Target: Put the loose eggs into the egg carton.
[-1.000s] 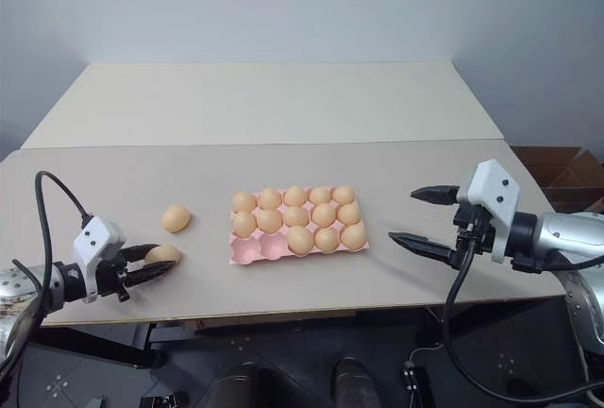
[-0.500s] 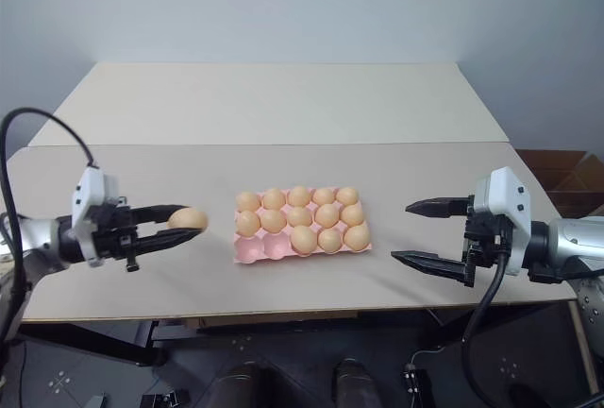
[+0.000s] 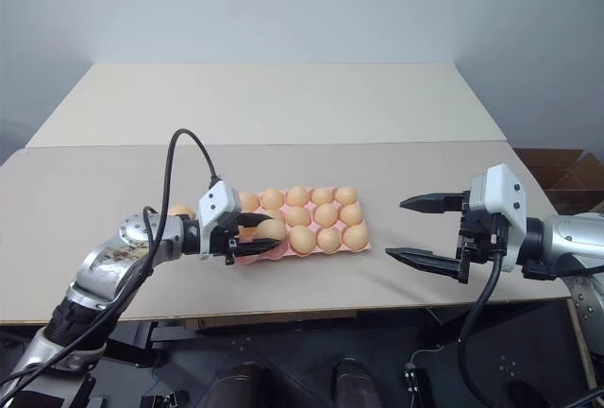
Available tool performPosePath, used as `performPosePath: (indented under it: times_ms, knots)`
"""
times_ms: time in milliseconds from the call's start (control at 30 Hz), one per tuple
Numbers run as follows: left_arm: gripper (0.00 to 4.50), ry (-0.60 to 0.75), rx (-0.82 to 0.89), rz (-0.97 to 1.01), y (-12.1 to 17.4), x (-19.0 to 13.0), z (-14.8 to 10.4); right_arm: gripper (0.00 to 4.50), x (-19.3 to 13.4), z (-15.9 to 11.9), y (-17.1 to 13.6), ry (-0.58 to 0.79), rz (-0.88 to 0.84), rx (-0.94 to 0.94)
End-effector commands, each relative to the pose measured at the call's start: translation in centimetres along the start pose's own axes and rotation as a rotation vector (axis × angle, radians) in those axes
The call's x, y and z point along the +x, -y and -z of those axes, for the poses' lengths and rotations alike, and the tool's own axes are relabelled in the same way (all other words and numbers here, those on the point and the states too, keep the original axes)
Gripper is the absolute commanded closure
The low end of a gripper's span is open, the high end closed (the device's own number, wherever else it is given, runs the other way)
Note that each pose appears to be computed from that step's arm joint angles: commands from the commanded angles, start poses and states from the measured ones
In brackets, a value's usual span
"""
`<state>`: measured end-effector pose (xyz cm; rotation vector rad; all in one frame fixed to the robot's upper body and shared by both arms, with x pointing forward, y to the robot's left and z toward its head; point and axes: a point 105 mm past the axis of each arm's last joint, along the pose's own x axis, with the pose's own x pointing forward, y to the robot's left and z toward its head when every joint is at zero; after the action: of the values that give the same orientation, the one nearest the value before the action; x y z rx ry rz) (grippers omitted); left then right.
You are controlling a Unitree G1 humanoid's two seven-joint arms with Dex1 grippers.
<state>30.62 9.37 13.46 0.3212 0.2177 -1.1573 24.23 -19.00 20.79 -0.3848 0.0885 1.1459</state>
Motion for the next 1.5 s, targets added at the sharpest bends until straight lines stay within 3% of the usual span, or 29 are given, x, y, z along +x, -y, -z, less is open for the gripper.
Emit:
performPosePath:
  times_ms: [33, 100, 233, 367, 600, 733, 1000, 1300, 1500]
  knots:
    - [0.52, 0.055, 0.032, 0.026, 0.1, -0.6, -1.9, 0.00, -0.4, -1.2, -0.2, 0.031, 0.014, -0.052]
    - [0.07, 0.084, 0.023, 0.006, -0.4, -1.5, -2.6, 0.00, -0.4, -1.2, -0.2, 0.033, 0.015, -0.051]
    - [0.07, 0.132, 0.025, -0.033, -1.3, -3.7, -3.6, 0.00, -0.3, -1.1, -0.2, 0.031, 0.010, -0.052]
    - [0.07, 0.163, 0.057, -0.131, -2.6, -8.4, -4.1, 0.00, -0.3, -1.1, 0.0, 0.035, -0.009, -0.053]
    - [0.07, 0.040, 0.051, -0.357, -3.1, -18.2, -0.8, 0.00, -0.1, -0.6, 0.9, 0.030, -0.023, -0.054]
    - [0.07, 0.025, 0.004, -0.393, -1.1, -21.0, 0.5, 0.00, 0.2, -0.5, 1.2, 0.030, -0.034, -0.054]
    - [0.07, 0.018, -0.051, -0.459, 0.0, -22.4, 2.3, 0.00, 0.2, -0.4, 1.2, 0.025, -0.051, -0.055]
    - [0.07, 0.022, -0.091, -0.530, -3.4, -19.1, 2.8, 0.00, 0.2, -0.4, 2.1, 0.011, 0.050, -0.048]
    - [0.07, -0.054, -0.151, -0.607, -6.6, -17.0, 4.3, 0.00, 0.0, -0.7, 1.7, 0.013, 0.051, -0.059]
